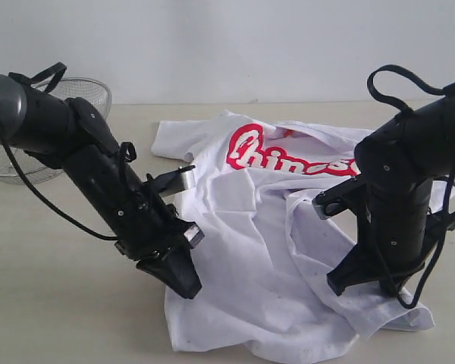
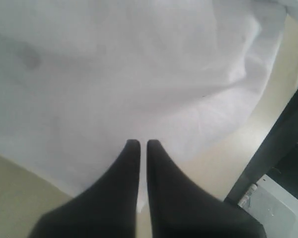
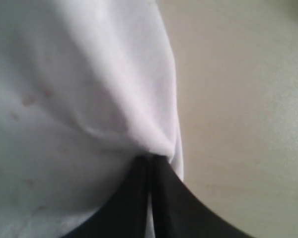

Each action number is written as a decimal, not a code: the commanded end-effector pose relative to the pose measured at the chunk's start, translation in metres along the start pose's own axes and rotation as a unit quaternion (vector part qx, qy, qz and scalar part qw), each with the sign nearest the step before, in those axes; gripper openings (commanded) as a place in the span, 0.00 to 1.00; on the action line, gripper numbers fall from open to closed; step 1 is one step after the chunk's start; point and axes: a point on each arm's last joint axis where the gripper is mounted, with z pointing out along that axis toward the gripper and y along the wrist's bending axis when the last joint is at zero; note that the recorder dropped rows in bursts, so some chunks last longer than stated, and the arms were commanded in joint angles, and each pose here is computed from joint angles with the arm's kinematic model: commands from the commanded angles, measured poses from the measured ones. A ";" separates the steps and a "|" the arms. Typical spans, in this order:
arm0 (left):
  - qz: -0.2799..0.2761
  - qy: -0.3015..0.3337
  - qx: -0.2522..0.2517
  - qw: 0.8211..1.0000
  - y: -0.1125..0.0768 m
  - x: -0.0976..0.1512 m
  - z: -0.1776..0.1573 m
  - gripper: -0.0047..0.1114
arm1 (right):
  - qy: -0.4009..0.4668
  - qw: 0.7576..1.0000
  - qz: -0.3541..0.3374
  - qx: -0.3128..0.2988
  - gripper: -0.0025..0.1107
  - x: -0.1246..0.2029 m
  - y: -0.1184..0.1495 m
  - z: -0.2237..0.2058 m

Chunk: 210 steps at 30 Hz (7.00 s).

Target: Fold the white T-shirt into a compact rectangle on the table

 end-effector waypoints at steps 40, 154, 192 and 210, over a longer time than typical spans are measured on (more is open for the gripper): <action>-0.005 -0.004 -0.031 0.999 0.008 -0.010 0.001 0.08 | -0.010 0.996 -0.021 -0.089 0.02 0.009 0.041 -0.019; -0.111 0.076 -0.091 0.987 0.060 0.016 -0.012 0.08 | 0.147 0.982 0.015 0.116 0.02 0.023 -0.039 -0.026; -0.078 0.079 -0.072 0.991 0.045 0.009 -0.032 0.08 | -0.065 0.991 0.079 0.083 0.02 -0.013 -0.081 -0.083; 0.062 -0.200 0.004 0.978 0.015 -0.074 -0.058 0.08 | -0.328 0.944 0.022 -0.013 0.02 -0.070 -0.067 -0.102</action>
